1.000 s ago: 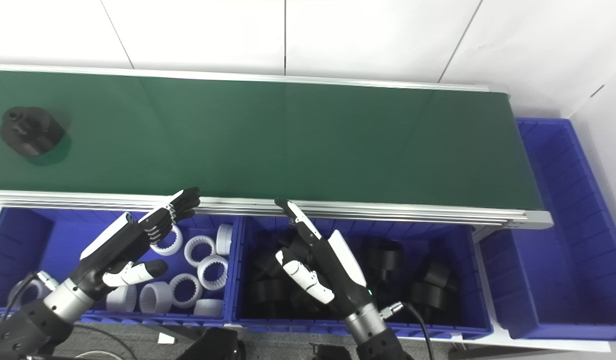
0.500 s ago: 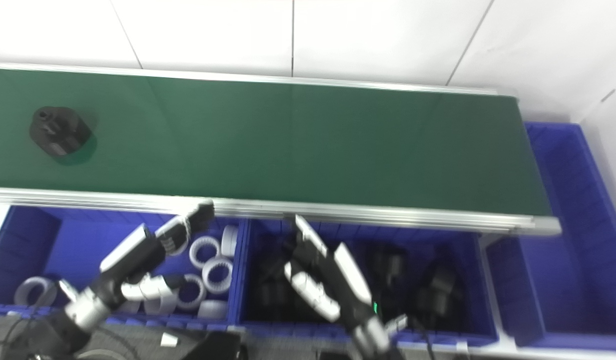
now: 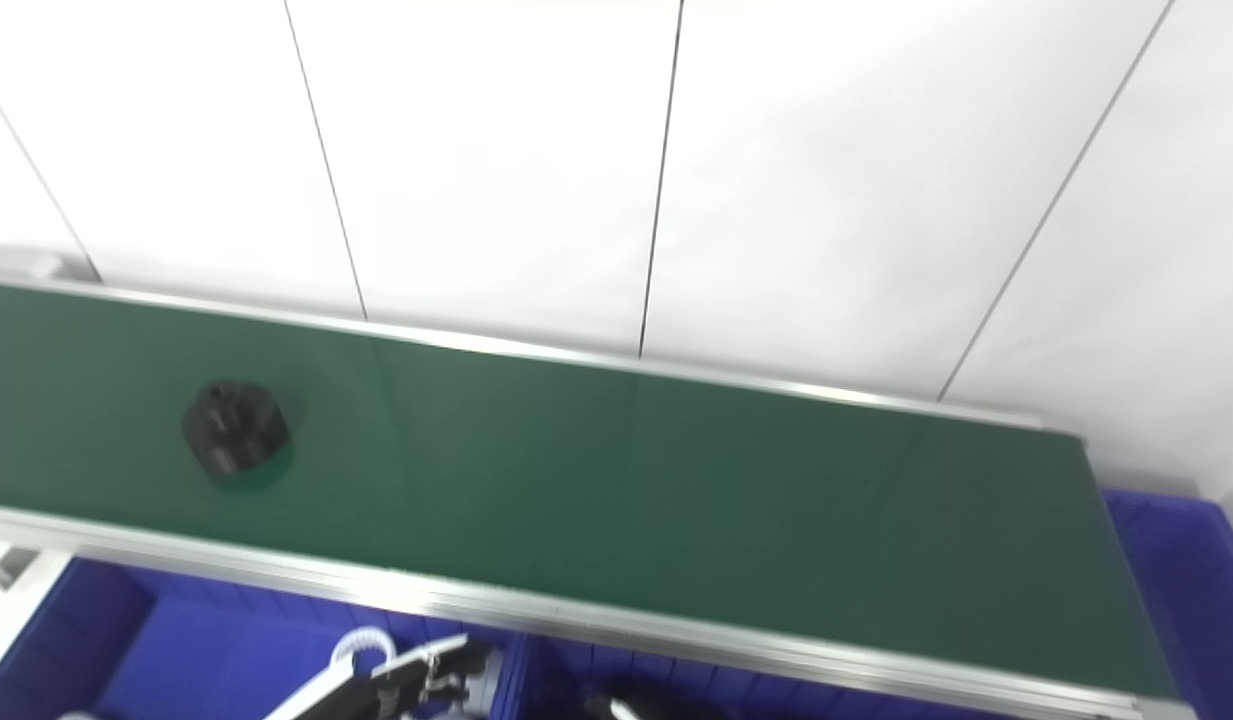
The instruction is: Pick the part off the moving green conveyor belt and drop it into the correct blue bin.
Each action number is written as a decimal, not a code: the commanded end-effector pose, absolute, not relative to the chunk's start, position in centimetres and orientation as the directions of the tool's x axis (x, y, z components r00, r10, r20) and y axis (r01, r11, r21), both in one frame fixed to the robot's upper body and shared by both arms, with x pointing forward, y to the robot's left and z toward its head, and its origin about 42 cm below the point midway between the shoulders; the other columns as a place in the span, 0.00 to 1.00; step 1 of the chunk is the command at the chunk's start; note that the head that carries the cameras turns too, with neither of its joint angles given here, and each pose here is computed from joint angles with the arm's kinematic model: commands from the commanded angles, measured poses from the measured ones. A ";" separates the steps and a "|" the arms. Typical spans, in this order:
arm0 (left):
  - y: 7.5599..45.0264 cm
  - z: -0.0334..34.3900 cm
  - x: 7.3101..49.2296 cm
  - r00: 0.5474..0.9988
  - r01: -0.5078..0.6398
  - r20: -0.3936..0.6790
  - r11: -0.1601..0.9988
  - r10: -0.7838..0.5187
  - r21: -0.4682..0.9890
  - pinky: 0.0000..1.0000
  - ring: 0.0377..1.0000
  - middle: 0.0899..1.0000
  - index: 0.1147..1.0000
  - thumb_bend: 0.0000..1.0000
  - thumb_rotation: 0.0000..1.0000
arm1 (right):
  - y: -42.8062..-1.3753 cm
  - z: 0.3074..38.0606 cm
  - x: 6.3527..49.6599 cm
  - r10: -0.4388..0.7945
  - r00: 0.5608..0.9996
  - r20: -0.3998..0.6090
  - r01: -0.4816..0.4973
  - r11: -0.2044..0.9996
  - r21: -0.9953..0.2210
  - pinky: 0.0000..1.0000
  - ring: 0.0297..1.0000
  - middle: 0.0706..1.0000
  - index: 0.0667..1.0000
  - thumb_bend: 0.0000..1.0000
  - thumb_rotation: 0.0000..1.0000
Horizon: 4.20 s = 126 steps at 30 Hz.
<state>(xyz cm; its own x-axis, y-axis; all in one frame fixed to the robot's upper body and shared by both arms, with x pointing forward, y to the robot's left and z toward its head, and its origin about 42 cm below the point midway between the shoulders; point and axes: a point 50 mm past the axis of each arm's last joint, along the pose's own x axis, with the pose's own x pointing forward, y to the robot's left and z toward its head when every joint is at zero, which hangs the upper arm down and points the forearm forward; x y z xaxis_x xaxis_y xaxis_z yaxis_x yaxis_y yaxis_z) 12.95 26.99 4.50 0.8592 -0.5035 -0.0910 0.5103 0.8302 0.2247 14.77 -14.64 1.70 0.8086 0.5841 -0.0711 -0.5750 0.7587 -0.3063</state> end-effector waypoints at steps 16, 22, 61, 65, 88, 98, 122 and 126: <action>27.2 6.3 14.7 0.849 0.504 -0.006 0.805 -0.529 0.311 0.84 0.91 0.93 0.90 0.53 0.50 | -14.3 9.8 21.5 0.571 0.768 0.290 -0.356 0.756 -0.549 0.89 0.93 0.92 0.86 0.46 0.86; 27.2 6.4 15.0 0.850 0.499 0.004 0.809 -0.526 0.311 0.84 0.91 0.93 0.90 0.53 0.47 | -14.4 14.0 26.4 0.558 0.721 0.411 -0.238 0.756 -0.610 0.95 0.95 0.93 0.86 0.59 0.84; 27.9 7.7 15.0 0.852 0.482 0.030 0.805 -0.523 0.346 0.84 0.91 0.93 0.90 0.53 0.51 | -1.3 15.1 41.6 0.546 0.814 0.199 -0.189 0.572 -0.798 0.94 1.00 1.00 0.82 1.00 0.45; 28.0 7.8 14.7 0.852 0.483 0.025 0.803 -0.523 0.350 0.84 0.91 0.94 0.90 0.53 0.51 | -0.3 14.2 42.1 0.549 0.819 0.170 -0.211 0.562 -0.800 0.94 1.00 1.00 0.86 1.00 0.45; 28.4 8.8 12.7 0.860 0.470 0.047 0.826 -0.508 0.312 0.87 0.92 0.93 0.90 0.54 0.48 | 4.4 9.7 41.7 0.557 0.830 0.018 -0.309 0.486 -0.818 0.96 1.00 1.00 0.88 1.00 0.48; 28.8 9.6 12.4 0.859 0.467 0.062 0.827 -0.509 0.314 0.86 0.92 0.94 0.91 0.54 0.50 | 7.4 9.6 40.3 0.573 0.819 -0.041 -0.329 0.409 -0.851 0.98 1.00 1.00 0.84 1.00 0.44; 29.1 9.9 12.2 0.854 0.476 0.073 0.830 -0.515 0.290 0.87 0.92 0.94 0.91 0.55 0.53 | 7.3 8.2 38.8 0.538 0.843 0.013 -0.249 0.413 -0.876 0.92 0.88 0.79 0.45 0.52 0.14; 29.0 9.8 12.4 0.852 0.479 0.075 0.829 -0.519 0.289 0.87 0.93 0.94 0.91 0.56 0.55 | 7.0 8.3 39.0 0.531 0.846 0.036 -0.239 0.438 -0.867 0.92 0.88 0.78 0.45 0.52 0.14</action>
<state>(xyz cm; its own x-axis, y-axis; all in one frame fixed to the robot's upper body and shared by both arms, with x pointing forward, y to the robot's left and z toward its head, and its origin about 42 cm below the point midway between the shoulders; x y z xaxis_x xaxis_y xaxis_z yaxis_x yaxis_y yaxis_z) 12.06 29.01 8.68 0.8614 -0.5078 0.0080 0.4884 0.8326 0.2613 39.63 5.40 7.64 0.8733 0.4871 0.0070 -0.2272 0.4200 -0.8786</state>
